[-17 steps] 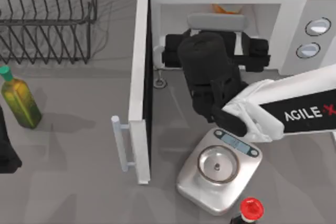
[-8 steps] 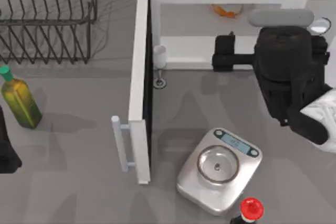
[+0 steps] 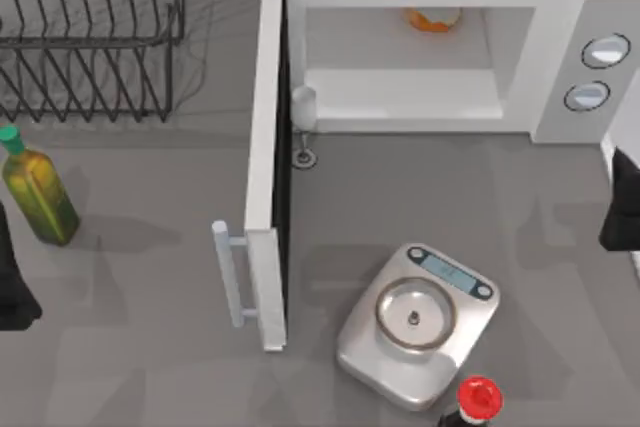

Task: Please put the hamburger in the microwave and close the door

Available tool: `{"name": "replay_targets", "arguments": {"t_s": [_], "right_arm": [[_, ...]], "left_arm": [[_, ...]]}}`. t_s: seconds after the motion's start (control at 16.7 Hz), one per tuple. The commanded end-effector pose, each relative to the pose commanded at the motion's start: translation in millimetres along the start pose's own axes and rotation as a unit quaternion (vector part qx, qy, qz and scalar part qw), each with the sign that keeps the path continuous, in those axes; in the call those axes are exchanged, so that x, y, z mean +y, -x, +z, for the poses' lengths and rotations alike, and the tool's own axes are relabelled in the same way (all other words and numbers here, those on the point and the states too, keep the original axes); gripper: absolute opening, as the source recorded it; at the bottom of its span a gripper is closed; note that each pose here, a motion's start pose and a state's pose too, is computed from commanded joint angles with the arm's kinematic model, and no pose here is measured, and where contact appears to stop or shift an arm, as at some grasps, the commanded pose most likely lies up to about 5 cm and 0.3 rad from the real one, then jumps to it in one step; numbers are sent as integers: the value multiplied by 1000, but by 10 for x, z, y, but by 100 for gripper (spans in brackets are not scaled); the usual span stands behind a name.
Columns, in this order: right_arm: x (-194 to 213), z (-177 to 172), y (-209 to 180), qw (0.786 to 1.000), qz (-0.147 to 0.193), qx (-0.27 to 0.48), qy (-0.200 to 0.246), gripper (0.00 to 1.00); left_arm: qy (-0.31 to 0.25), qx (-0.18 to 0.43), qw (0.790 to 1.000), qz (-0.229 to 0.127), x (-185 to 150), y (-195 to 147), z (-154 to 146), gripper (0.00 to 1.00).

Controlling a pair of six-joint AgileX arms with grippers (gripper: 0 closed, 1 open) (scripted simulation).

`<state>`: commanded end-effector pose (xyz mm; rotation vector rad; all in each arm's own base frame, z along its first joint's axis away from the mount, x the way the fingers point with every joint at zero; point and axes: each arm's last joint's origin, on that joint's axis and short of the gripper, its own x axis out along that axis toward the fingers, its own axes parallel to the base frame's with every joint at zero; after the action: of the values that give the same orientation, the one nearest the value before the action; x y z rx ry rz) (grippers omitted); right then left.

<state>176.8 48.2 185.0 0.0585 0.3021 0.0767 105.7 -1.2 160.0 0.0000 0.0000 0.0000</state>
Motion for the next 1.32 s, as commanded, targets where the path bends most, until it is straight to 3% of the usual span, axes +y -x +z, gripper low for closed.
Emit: {"name": "replay_targets", "arguments": {"t_s": [0.36,0.66,1.02,1.32], "right_arm": [[-359,-357,509,996,-11,-90,9,100],[-456,-433,631,989,-36,-144,27,100],[-462,-429,644,987,-38,-150,29,100],[-462,-429,644,987,-38,-150,29,100]], "left_arm": [[0,0,1000,0,0,0,0,100],[0,0,1000,0,0,0,0,100],[0,0,1000,0,0,0,0,100],[0,0,1000,0,0,0,0,62]]}}
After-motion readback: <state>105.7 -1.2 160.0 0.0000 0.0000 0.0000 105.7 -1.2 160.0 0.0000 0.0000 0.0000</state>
